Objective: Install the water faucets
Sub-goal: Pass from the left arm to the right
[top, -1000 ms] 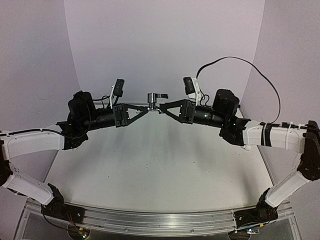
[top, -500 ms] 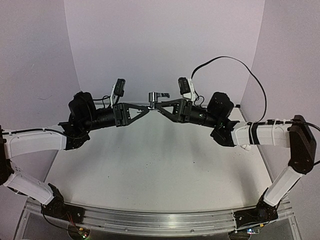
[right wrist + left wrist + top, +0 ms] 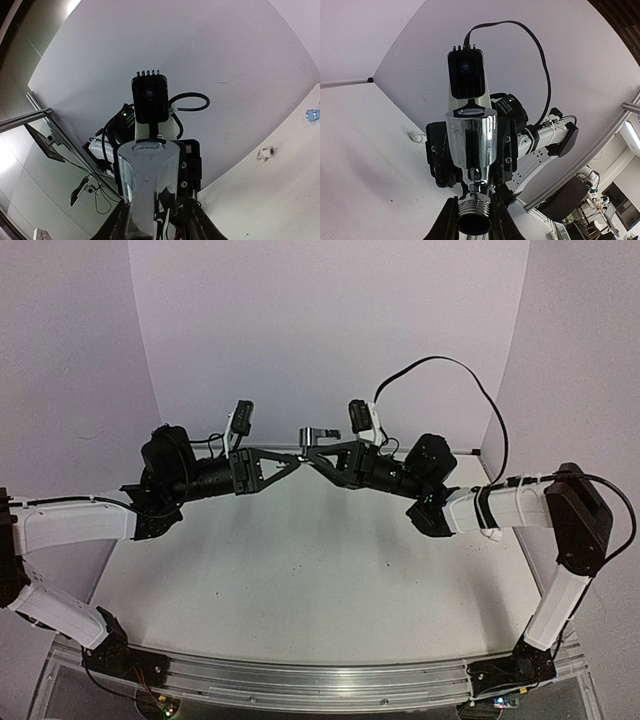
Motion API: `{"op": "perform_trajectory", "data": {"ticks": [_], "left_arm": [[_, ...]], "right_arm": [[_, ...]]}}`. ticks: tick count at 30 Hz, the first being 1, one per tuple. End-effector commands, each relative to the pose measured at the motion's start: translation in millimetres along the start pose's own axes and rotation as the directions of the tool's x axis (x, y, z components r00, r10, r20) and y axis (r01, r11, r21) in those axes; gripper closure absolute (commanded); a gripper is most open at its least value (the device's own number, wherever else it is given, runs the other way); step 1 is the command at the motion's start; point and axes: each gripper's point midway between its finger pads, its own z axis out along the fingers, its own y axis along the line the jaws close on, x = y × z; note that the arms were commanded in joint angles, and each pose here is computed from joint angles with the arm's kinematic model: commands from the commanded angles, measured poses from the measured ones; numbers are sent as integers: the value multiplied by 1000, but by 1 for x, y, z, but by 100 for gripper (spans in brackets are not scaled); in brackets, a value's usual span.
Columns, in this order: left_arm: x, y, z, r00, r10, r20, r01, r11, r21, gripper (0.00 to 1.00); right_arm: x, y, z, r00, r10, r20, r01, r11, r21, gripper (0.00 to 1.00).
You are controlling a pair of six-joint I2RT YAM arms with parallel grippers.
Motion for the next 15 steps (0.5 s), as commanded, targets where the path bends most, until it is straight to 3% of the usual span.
{"op": "perform_trajectory", "data": {"ticks": [1, 7, 9, 12, 14, 15], "left_arm": [[-11, -15, 1, 998, 47, 42, -50, 997, 61, 100], [-10, -12, 1, 998, 45, 41, -47, 997, 57, 100], [-10, -11, 2, 998, 41, 41, -43, 998, 54, 100], [-10, -10, 2, 998, 40, 40, -42, 998, 53, 100], [-8, -8, 2, 998, 39, 41, -41, 998, 45, 90], [-7, -4, 0, 998, 35, 43, -36, 999, 32, 77]], "right_arm": [[-16, 26, 7, 997, -65, 42, 69, 991, -111, 66], [-16, 25, 9, 997, -63, 44, 69, 988, -137, 85], [-16, 26, 8, 997, -67, 45, 73, 987, -144, 97], [-16, 24, 4, 995, -75, 67, 83, 988, -128, 100], [-16, 18, -2, 993, -81, 91, 89, 992, -93, 100], [-15, 12, -7, 991, -82, 103, 89, 994, -67, 100]]}}
